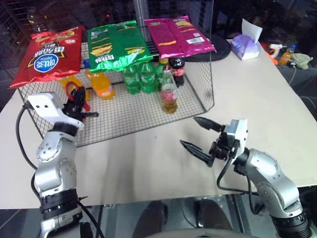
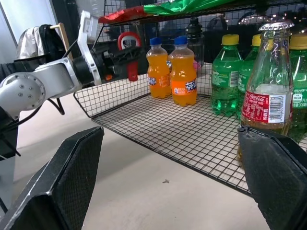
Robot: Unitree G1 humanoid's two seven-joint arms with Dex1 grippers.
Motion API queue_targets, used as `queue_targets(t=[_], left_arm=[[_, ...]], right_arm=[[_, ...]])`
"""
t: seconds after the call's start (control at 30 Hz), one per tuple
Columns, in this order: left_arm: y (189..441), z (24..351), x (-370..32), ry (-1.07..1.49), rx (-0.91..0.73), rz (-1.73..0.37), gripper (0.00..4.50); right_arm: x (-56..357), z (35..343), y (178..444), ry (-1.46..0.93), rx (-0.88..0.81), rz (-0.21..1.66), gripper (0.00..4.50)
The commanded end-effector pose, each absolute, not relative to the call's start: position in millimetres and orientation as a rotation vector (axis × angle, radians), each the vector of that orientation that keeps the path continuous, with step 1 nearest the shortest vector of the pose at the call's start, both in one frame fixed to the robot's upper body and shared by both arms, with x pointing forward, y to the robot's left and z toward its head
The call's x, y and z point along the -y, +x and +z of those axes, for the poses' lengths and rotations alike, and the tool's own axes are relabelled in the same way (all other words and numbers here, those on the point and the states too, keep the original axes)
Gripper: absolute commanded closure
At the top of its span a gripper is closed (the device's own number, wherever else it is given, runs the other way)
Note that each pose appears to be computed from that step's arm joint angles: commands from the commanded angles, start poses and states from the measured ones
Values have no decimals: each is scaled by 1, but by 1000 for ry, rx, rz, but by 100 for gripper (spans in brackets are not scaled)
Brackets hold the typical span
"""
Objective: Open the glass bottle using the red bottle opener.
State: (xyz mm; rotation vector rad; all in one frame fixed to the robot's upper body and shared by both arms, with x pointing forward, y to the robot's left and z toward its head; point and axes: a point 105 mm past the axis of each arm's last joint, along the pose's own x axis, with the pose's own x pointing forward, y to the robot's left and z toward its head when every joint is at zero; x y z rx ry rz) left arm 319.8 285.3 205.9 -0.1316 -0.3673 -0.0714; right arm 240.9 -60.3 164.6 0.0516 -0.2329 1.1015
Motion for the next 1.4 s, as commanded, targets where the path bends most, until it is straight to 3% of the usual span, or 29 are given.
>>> queue_targets(t=[0.03, 0.17, 0.33, 0.63, 0.93, 1.27, 1.4], left_arm=[[311, 223, -286, -162, 424, -97, 445], [314, 214, -264, -203, 374, -210, 445], [313, 198, -196, -272, 262, -506, 445], [304, 187, -122, -346, 149, -886, 445], [301, 185, -73, -449, 92, -1133, 445], [291, 176, -60, -483, 24, -1268, 445], [292, 175, -61, -486, 18, -1278, 450]], right_arm=[[60, 169, 238, 45, 270, 1108, 0], [60, 168, 241, 45, 269, 1097, 0], [58, 165, 246, 62, 242, 1074, 0], [43, 155, 254, 112, 60, 1105, 0], [22, 156, 263, 207, -103, 1204, 0], [14, 173, 264, 352, -128, 1243, 0], [16, 175, 263, 370, -132, 1255, 168]])
